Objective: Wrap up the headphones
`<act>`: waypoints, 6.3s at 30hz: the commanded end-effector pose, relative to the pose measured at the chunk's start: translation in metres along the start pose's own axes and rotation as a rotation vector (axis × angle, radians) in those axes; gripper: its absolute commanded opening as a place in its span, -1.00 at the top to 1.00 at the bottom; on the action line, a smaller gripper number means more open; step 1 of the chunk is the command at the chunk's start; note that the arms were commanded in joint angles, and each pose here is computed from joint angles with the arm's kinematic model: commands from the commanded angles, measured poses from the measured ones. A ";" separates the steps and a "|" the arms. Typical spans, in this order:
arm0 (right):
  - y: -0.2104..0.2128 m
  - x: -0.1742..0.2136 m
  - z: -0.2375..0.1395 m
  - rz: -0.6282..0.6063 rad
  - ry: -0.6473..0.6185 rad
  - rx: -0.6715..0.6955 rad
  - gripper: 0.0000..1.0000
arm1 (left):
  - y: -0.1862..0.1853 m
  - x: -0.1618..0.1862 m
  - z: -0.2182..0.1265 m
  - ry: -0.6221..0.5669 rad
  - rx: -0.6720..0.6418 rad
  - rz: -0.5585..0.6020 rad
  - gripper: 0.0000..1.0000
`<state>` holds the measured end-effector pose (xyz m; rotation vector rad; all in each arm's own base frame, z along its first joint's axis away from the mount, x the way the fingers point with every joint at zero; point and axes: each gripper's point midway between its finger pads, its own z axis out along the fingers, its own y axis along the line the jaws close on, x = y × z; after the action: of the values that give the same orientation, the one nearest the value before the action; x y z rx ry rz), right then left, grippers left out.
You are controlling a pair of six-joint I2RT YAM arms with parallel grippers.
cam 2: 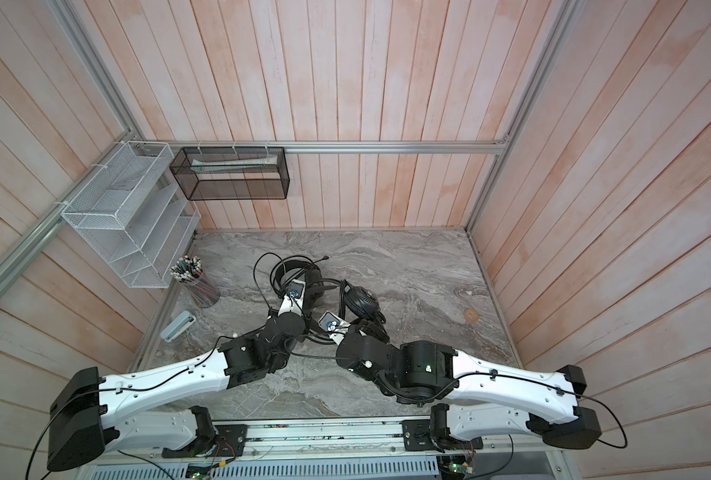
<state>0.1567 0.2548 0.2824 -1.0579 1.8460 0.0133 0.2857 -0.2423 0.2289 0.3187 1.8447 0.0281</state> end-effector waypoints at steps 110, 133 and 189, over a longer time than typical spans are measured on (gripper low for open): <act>-0.110 -0.004 0.025 0.012 0.036 0.430 0.91 | -0.065 0.002 -0.076 -0.085 0.438 0.173 1.00; -0.111 0.008 0.031 0.051 0.080 0.411 0.52 | -0.051 -0.019 -0.089 -0.150 0.432 0.094 1.00; -0.099 0.057 0.038 0.261 0.122 0.327 0.03 | 0.005 -0.106 -0.153 -0.290 0.689 -0.375 1.00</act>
<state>0.2432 0.1805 0.2607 -0.6460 1.9950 -0.2020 0.1741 -0.2434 0.3215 0.5246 1.6606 -0.7316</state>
